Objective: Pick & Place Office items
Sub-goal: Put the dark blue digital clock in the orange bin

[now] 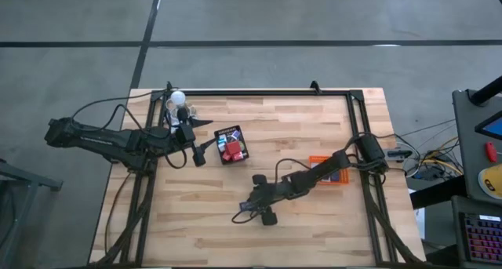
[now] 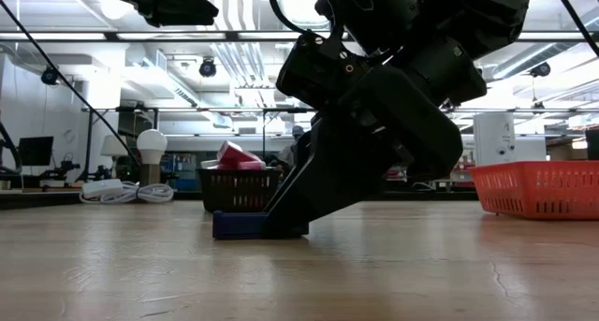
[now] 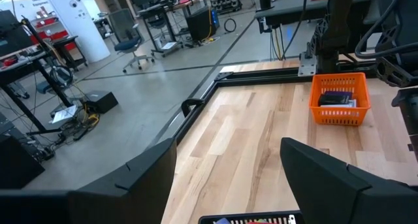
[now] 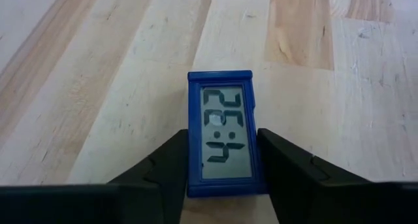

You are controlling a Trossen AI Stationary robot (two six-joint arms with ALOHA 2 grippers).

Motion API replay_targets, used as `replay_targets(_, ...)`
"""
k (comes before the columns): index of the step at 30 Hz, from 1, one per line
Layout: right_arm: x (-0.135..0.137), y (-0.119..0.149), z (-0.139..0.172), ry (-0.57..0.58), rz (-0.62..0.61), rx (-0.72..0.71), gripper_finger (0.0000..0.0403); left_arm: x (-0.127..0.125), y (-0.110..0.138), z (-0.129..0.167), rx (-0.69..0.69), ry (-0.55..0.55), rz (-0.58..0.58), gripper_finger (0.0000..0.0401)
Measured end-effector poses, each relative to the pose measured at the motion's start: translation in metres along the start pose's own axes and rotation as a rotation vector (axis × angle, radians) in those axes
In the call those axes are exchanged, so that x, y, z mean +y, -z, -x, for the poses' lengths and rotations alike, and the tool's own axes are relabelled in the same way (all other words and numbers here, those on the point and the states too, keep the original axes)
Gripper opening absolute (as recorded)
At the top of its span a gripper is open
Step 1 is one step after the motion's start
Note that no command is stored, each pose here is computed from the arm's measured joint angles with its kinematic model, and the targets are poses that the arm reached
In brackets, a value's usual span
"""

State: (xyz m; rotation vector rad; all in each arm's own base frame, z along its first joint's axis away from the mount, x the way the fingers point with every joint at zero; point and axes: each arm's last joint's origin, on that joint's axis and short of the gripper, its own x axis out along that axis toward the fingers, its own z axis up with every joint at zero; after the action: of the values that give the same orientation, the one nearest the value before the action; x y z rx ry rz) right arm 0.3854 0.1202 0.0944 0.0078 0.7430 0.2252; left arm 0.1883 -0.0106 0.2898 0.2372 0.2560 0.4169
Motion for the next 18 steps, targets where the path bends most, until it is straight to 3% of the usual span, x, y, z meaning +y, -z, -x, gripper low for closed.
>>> replay_targets(18, -0.0004, 0.0004, -0.0001, 0.002, 0.0, 0.002, 0.0168, 0.0, 0.0, 0.0, 0.0, 0.0, 0.0, 0.0275)
